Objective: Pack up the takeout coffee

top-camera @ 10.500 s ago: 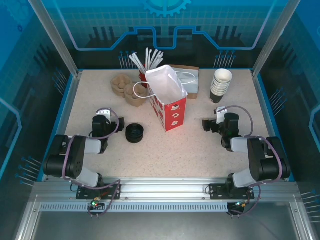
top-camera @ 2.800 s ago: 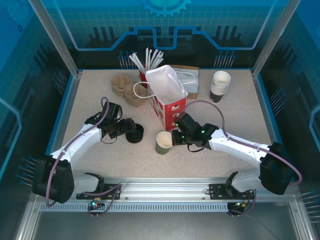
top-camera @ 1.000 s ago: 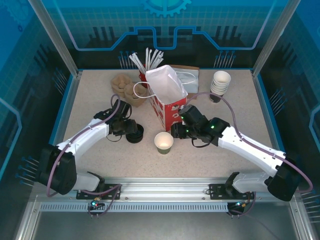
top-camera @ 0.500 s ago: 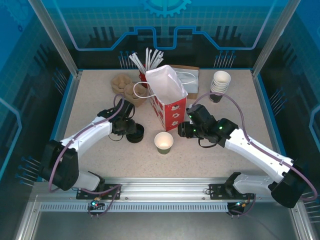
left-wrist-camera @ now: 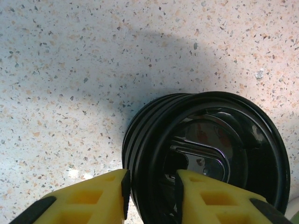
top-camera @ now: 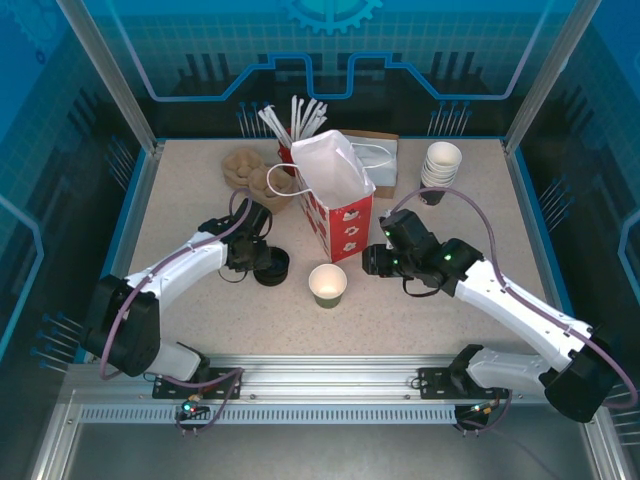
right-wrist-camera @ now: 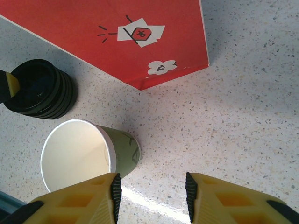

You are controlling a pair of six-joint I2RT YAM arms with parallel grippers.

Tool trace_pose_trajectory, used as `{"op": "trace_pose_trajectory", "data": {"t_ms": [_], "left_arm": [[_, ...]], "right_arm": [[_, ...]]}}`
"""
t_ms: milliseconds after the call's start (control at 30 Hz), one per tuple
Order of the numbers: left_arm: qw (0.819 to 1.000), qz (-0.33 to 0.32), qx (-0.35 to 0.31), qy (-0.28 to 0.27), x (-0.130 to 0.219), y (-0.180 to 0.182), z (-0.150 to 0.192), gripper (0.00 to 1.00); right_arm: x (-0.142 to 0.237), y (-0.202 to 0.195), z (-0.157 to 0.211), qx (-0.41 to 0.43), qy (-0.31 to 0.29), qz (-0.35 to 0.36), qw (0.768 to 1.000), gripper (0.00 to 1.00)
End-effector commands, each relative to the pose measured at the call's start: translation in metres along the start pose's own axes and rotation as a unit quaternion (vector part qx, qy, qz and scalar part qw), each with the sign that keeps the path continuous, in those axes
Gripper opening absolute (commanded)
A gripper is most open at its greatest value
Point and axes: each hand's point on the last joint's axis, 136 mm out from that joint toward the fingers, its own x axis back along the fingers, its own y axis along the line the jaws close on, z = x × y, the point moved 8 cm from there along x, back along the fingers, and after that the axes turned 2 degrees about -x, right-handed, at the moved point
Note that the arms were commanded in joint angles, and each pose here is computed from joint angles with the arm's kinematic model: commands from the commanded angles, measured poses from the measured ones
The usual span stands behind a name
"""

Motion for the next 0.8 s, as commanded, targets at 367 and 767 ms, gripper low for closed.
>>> {"op": "trace_pose_trajectory", "data": {"t_ms": [367, 767], "left_arm": [[0.999, -0.022, -0.020, -0.024, 0.016, 0.002, -0.003, 0.27], [0.999, -0.019, -0.020, -0.023, 0.012, 0.003, 0.000, 0.24]], "right_arm": [[0.006, -0.009, 0.001, 0.001, 0.000, 0.012, 1.000, 0.45], [0.008, -0.012, 0.002, -0.005, 0.000, 0.014, 1.000, 0.45]]}}
